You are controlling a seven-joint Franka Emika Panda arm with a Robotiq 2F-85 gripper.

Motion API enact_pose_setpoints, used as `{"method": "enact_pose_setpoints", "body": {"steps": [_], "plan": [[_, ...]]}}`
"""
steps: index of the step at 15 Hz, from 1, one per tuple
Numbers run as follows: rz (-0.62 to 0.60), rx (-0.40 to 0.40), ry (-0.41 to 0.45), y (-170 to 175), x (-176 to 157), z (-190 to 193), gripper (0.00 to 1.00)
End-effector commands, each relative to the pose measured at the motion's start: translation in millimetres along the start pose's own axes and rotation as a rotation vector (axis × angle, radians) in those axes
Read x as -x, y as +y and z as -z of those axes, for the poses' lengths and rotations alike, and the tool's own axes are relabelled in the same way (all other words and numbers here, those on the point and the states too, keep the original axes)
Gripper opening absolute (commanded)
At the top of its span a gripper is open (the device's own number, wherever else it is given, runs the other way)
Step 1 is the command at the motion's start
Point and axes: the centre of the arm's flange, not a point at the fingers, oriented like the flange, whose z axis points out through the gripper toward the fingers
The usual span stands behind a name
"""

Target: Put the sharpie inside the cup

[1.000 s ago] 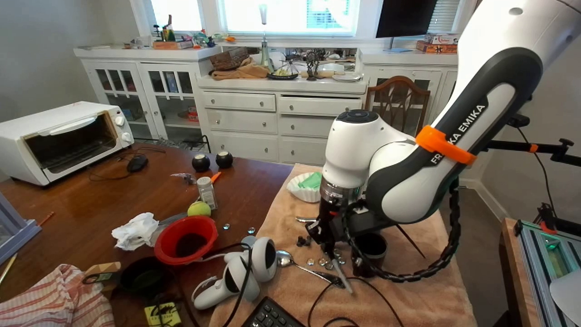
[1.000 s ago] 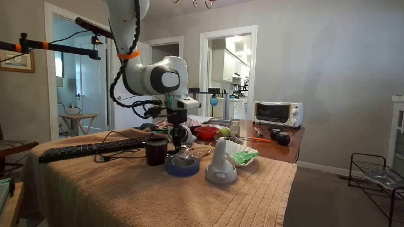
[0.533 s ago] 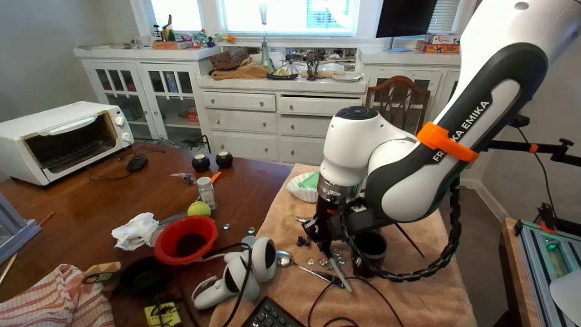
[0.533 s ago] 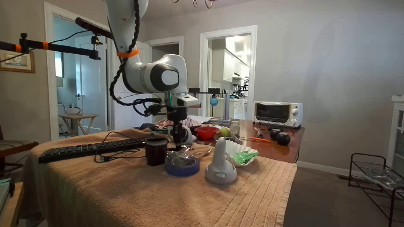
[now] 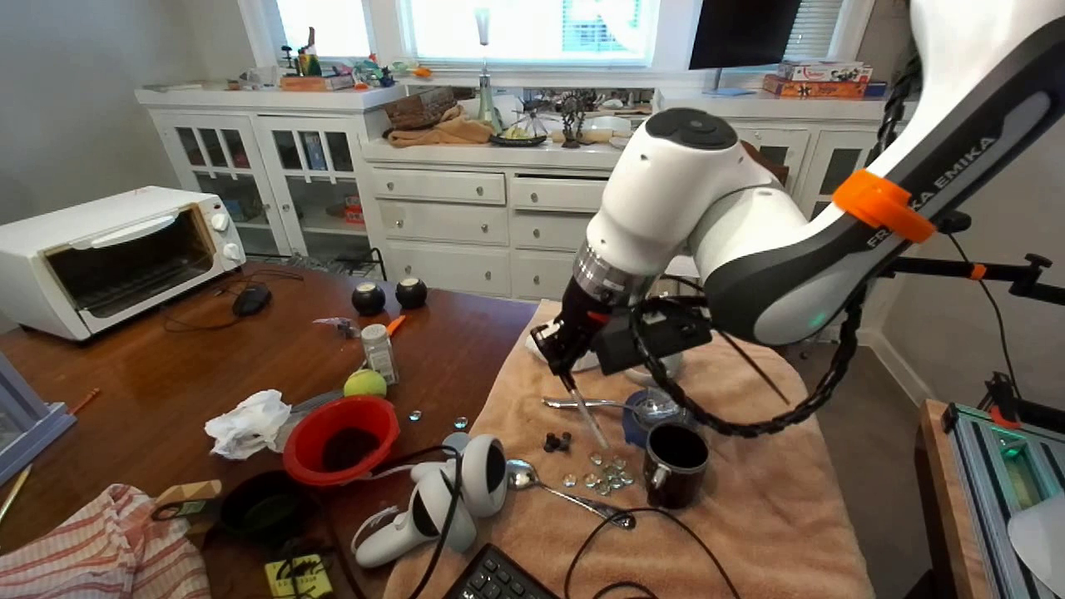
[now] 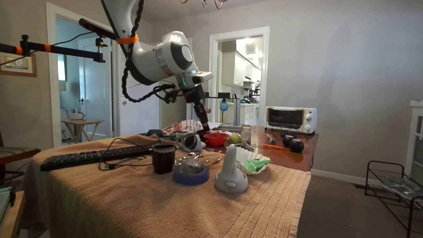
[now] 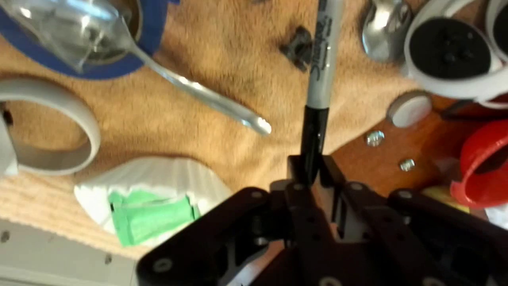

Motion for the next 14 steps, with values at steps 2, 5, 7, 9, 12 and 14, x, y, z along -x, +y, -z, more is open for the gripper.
{"method": "enact_pose_setpoints", "body": {"steps": [2,5,7,9,12,14], "plan": [[0.079,-0.034,0.196,20,5,71,0.03],[0.153,-0.049,0.297,35,3,105,0.03],[0.194,-0.058,0.333,44,6,119,0.03],[0.251,-0.069,0.363,53,15,131,0.03],[0.310,-0.056,0.356,68,46,139,0.03],[0.348,-0.047,0.338,77,66,141,0.03]]}}
